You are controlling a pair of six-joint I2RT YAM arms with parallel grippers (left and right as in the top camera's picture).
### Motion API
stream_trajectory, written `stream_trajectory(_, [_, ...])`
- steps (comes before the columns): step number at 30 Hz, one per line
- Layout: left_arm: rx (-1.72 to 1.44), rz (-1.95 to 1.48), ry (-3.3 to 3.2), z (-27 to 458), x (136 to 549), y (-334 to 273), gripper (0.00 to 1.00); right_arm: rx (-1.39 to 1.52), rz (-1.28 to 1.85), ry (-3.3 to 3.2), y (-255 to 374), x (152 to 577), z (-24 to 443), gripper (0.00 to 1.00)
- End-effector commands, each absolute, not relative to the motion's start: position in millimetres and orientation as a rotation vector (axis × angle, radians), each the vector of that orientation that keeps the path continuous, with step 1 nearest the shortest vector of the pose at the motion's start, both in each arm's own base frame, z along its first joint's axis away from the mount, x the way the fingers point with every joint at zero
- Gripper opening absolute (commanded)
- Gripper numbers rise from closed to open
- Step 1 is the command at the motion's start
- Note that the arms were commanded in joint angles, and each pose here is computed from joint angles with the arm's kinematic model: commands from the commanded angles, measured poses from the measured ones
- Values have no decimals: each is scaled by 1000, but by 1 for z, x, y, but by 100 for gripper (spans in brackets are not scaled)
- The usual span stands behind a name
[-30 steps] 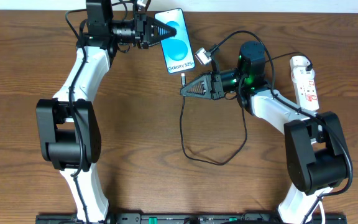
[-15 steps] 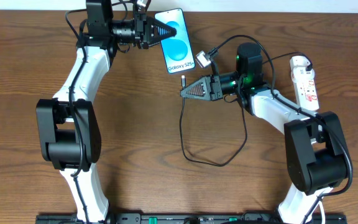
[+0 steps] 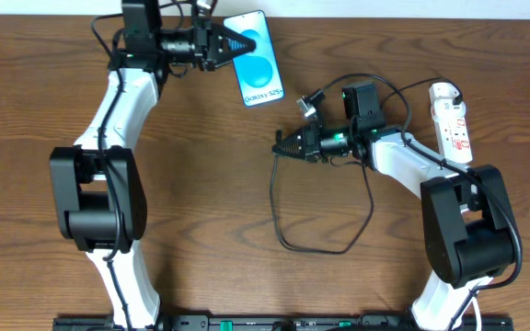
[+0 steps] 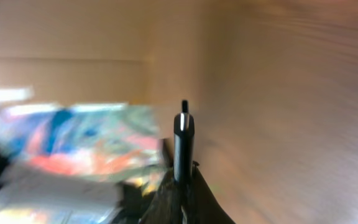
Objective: Plug charger to phone and switch on socket
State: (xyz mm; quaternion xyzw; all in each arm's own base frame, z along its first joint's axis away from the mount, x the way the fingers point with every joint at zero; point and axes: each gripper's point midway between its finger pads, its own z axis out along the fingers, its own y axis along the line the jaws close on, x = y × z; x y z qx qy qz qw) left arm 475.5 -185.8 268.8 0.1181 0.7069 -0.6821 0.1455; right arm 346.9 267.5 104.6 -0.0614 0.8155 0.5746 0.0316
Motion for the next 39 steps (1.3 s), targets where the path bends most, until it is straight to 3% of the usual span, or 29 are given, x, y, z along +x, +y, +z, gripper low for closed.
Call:
stream_trajectory(1, [365,-1926,1988,286,475,-164,8,-97,1363,2627,244,370,68,2])
stream_trajectory(10, [332,-1907,1982,286,480,-149,7,-156,695,2839,227,380,64,1])
stream_trajectory(20, [331,-1906,1982,286,480,-148,7,-146,552,2992,235,364,27,1])
stream_trajectory(23, [331,-1906,1982,286,480,-148,7,-146,529,2998,233,364,24,8])
stream_trajectory(30, [331,-1906,1982,286,480,-148,7,-145,464,2988,226,368,22,38])
stream_trajectory(36, [331,-1906,1982,286,480,-148,7,169,486,3018,226,367,21,41])
stream_trajectory(39, [331,-1906,1982,286,480,-148,7,244,494,3023,228,367,19,37])
